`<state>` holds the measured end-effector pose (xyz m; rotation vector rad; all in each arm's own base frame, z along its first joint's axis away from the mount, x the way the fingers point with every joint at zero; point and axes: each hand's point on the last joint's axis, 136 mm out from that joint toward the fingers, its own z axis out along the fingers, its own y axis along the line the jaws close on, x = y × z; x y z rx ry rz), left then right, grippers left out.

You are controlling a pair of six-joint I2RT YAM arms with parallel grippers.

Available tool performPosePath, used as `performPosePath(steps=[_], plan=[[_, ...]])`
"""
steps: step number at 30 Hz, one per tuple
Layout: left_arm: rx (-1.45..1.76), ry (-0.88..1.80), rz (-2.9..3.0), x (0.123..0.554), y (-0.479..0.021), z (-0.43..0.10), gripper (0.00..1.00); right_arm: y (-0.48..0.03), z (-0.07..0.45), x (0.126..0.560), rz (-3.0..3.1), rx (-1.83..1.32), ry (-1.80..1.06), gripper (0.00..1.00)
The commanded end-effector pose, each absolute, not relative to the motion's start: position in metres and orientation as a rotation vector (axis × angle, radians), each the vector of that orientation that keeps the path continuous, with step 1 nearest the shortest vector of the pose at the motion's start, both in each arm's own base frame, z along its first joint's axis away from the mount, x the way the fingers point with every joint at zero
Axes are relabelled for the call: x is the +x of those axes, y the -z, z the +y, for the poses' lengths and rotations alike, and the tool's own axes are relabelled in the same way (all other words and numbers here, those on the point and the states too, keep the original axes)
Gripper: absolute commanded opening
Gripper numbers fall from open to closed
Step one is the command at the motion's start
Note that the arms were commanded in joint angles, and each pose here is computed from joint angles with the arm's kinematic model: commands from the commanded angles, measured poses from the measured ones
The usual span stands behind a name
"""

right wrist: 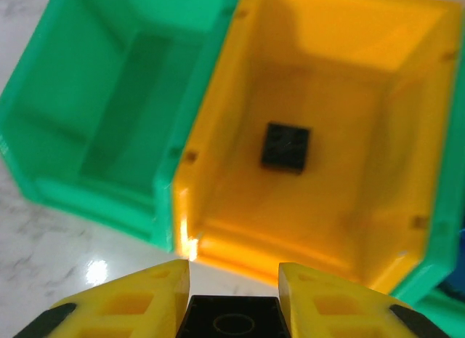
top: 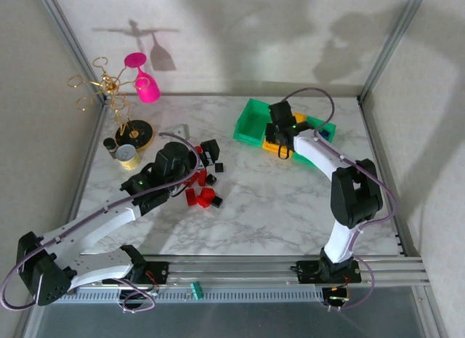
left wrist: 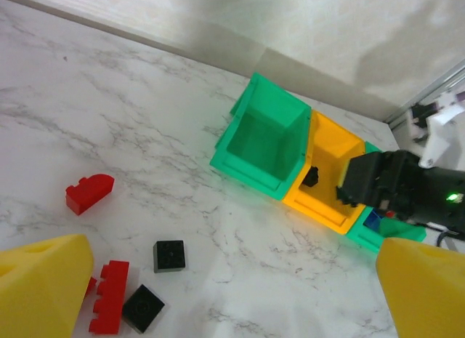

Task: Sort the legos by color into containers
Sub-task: Place the lego in the container.

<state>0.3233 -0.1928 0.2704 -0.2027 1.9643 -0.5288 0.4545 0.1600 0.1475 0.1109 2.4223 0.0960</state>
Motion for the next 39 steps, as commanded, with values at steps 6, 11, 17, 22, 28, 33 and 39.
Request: performPosePath(steps=[6, 11, 17, 22, 28, 33, 39], plan=[[-0.041, 0.632, 1.987, 0.336, -0.271, -0.217, 1.0, -0.149, 0.114, 0.509, 2.363, 0.228, 0.057, 0.33], [-0.013, 0.58, 2.026, 0.342, -0.261, -0.215, 1.0, -0.123, 0.102, 0.533, 2.397, 0.26, 0.093, 0.35], [0.026, 0.585, 2.059, 0.342, -0.247, -0.221, 1.0, -0.113, 0.097, 0.548, 2.402, 0.241, 0.148, 0.46], [0.002, 0.554, 2.08, 0.344, -0.244, -0.216, 1.0, -0.13, 0.1, 0.545, 2.369, 0.238, 0.105, 0.51], [-0.003, 0.571, 2.08, 0.341, -0.249, -0.217, 1.0, -0.156, 0.124, 0.527, 2.347, 0.193, 0.005, 0.55], [-0.054, 0.602, 2.077, 0.335, -0.257, -0.212, 1.0, -0.172, 0.154, 0.497, 2.337, 0.13, -0.08, 0.58], [-0.124, 0.676, 2.061, 0.32, -0.265, -0.203, 1.0, -0.175, 0.192, 0.453, 2.354, 0.026, -0.18, 0.61]])
